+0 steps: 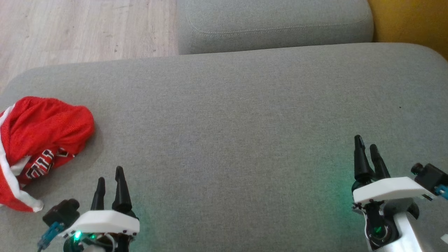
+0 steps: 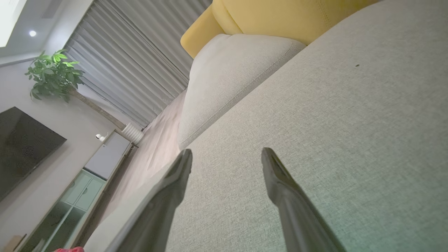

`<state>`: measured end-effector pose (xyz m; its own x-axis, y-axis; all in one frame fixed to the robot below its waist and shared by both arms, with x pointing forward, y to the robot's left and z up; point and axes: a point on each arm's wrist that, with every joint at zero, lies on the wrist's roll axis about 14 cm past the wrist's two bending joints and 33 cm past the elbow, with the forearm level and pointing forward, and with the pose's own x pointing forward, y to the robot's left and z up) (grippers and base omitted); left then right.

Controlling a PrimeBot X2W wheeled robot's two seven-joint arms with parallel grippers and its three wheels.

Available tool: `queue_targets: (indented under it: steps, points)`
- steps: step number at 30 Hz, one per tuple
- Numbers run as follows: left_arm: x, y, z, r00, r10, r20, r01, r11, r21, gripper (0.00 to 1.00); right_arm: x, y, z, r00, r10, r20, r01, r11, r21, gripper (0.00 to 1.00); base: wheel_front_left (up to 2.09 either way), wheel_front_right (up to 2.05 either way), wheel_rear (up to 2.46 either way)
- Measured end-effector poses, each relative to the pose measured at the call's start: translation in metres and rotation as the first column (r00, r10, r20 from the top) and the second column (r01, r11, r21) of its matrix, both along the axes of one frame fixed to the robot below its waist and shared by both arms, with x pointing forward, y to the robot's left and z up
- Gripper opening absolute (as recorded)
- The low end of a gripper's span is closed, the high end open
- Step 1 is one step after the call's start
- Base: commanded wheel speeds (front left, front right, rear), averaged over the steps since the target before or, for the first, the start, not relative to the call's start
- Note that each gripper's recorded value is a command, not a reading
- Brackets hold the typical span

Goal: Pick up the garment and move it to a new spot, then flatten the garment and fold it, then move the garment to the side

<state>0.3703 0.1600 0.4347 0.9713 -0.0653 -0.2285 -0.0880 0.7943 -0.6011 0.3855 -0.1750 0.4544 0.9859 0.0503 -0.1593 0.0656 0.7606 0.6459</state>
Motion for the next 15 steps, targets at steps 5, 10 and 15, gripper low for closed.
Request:
queue_targets:
  steps: [5,10,15]
  points:
    - [0.0,-0.0008,-0.0004,1.0,-0.015,0.004,0.014,0.998,0.06,1.0,-0.0004,0.0028,0.0004,1.0,0.021,0.008,-0.021,0.998,-0.063,1.0,0.0,0.0,0.0]
    - [-0.0002,-0.0034,-0.0009,0.999,-0.037,0.012,0.035,0.992,0.12,1.0,-0.0006,0.0052,-0.0002,0.999,0.039,0.014,-0.037,0.992,-0.123,1.0,0.0,0.0,0.0]
    - [-0.0001,-0.0074,-0.0002,0.998,-0.063,0.022,0.058,0.981,0.183,1.0,-0.001,0.0061,0.0007,0.998,0.056,0.024,-0.05,0.981,-0.186,1.0,0.0,0.0,0.0]
